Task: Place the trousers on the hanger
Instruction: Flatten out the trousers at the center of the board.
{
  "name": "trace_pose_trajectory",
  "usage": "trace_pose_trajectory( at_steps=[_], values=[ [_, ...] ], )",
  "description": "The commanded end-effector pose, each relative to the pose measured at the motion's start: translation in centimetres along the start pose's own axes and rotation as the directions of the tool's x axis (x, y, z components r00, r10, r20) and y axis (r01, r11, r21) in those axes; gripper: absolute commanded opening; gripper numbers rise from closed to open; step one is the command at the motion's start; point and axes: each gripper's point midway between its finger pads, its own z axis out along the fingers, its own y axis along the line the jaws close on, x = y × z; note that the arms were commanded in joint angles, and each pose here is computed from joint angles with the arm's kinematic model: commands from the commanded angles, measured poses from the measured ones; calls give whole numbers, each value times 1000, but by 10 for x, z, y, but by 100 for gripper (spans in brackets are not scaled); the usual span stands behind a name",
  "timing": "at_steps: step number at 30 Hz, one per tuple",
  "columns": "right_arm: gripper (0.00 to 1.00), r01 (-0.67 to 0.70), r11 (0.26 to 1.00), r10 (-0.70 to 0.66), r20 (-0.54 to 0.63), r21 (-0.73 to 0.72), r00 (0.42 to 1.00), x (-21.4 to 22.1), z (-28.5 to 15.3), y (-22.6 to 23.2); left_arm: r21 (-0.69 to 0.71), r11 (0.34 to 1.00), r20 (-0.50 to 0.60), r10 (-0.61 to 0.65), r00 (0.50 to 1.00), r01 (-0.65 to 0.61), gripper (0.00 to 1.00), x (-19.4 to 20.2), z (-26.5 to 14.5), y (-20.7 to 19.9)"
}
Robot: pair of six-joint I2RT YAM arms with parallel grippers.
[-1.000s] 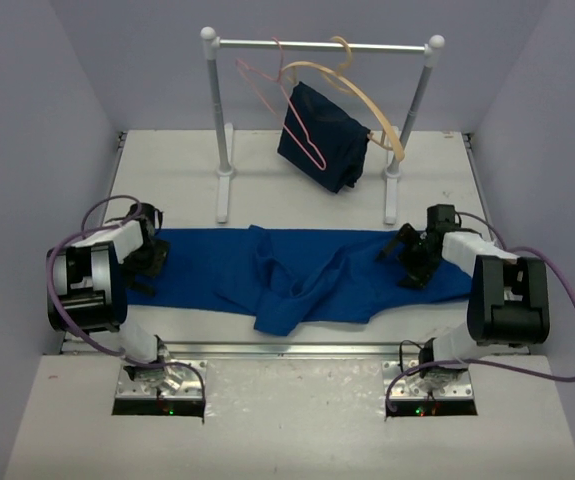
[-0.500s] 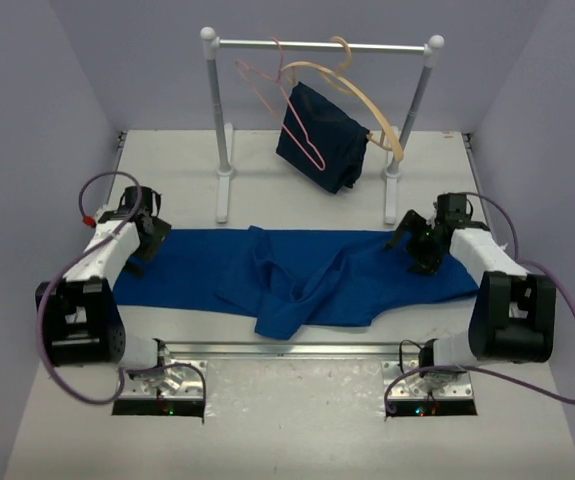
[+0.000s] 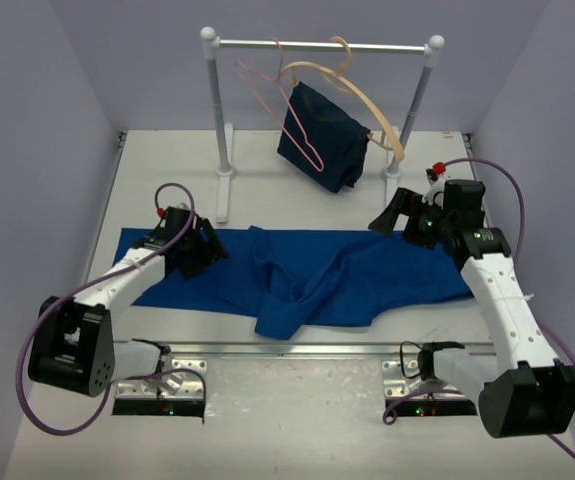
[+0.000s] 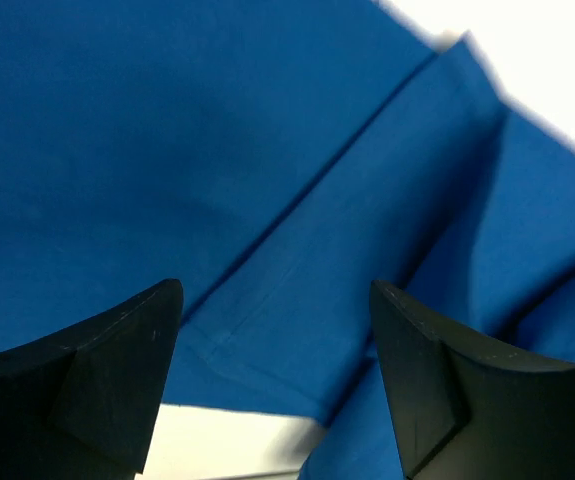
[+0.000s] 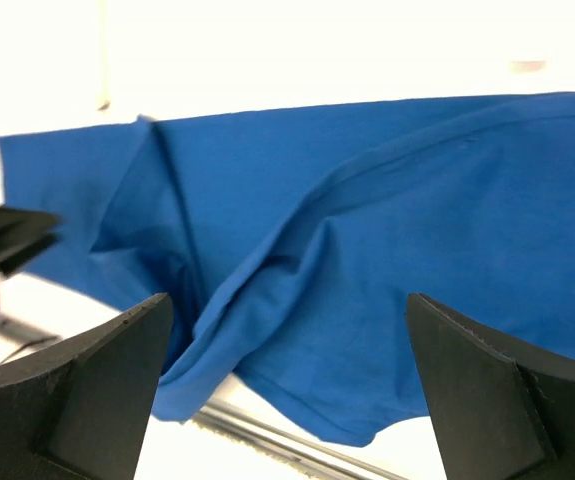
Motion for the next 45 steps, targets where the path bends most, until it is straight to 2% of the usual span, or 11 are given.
trace_pose_trajectory(
  at_steps=[1, 8, 13, 15, 22, 27, 31, 32, 34, 36, 45],
  values=[
    [99, 50, 993, -50, 3, -107, 999, 4, -11, 19, 73, 993, -45, 101, 994, -98, 73, 13, 9, -21],
    [99, 59, 989, -61, -13, -133, 998, 13, -8, 19, -4, 990, -133, 141, 981, -143, 67, 37, 34, -2],
    [99, 56, 985, -60, -22, -163, 998, 17, -6, 22, -80, 983, -137, 153, 979, -164, 65, 40, 46, 15],
    [99, 54, 984, -58, -19, -169, 998, 16, -5, 22, -68, 980, -160, 172, 972, -185, 53, 46, 50, 13],
    [99, 43, 984, -48, -30, -171, 998, 19, 1, 20, -41, 970, -188, 229, 955, -240, 28, 58, 56, -1],
    [99, 24, 988, -33, -58, -153, 998, 27, 9, 12, -65, 966, -158, 239, 958, -251, 0, 47, 52, -4],
    [99, 12, 989, -24, -79, -146, 997, 32, 14, 8, -127, 957, -107, 247, 963, -259, 0, 28, 43, -3],
    [99, 10, 989, -23, -82, -148, 996, 33, 14, 9, -143, 955, -90, 250, 964, -261, 7, 22, 40, -4],
    [99, 8, 988, -22, -87, -151, 996, 33, 15, 9, -165, 951, -66, 256, 965, -263, 29, 15, 37, -4],
    [99, 8, 988, -21, -86, -152, 996, 32, 15, 9, -190, 946, -60, 256, 965, -263, 38, 12, 36, 0],
    [99, 15, 988, -27, -77, -151, 997, 29, 14, 11, -289, 915, -69, 273, 959, -281, 38, 21, 40, 20]
  ],
)
